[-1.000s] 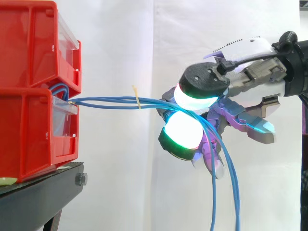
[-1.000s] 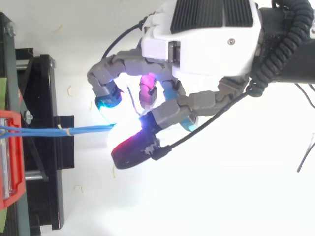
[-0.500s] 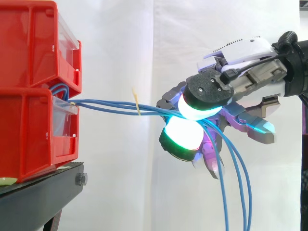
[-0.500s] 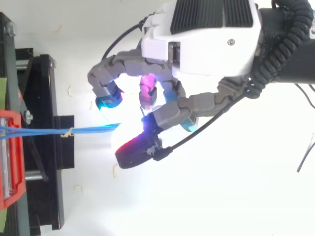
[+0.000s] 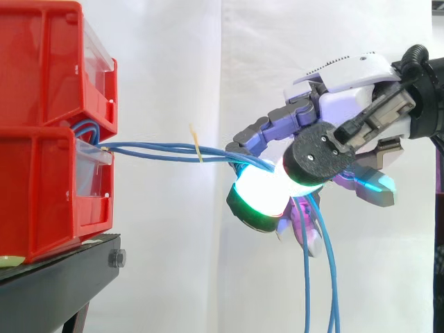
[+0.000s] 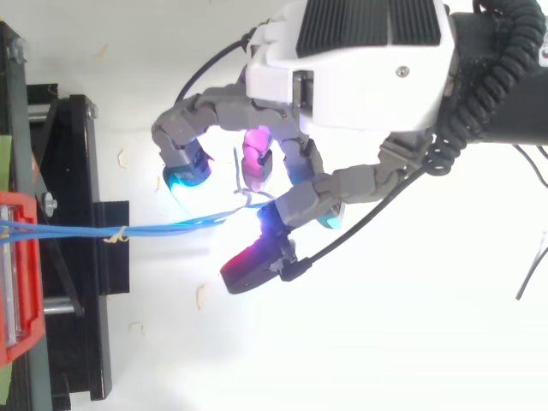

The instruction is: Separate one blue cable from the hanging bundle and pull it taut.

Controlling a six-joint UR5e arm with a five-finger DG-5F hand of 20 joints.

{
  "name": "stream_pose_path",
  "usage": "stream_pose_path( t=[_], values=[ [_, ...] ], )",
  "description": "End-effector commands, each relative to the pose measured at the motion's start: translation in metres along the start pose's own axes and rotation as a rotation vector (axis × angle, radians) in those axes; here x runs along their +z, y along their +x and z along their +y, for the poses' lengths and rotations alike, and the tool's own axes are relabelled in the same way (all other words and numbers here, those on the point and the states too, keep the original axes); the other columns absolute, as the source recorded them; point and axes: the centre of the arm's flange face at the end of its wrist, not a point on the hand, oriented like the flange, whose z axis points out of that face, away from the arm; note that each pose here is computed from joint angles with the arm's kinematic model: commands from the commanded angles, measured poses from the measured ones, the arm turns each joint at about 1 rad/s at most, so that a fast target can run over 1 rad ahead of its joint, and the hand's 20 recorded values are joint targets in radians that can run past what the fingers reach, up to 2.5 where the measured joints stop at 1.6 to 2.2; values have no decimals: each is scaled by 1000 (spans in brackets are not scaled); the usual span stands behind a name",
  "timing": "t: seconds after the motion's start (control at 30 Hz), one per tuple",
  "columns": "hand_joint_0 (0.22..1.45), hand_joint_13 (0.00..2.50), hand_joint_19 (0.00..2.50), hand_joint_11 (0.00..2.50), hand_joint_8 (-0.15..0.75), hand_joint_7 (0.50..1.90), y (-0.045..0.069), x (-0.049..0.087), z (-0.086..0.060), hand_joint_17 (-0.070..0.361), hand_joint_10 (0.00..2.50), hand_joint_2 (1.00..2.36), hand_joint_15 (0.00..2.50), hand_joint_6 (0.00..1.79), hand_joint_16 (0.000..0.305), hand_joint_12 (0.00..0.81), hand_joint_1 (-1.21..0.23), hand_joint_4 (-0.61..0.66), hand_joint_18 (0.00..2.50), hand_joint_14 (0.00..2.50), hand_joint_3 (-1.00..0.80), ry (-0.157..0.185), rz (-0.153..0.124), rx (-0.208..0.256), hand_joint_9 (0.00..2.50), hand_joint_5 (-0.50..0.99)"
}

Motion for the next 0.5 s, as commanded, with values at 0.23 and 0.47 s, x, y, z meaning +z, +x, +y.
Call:
stream_pose_path(
  t=[0.23,0.47],
  values=[
    [549,1159,534,301,84,1354,1,0,1,104,13,1000,400,502,46,222,-750,46,646,15,-500,0,1,0,1885,135],
    [423,1215,471,222,113,1328,1,0,1,131,12,1000,351,503,58,256,-375,65,721,12,-500,-1,2,0,1916,140]
  ],
)
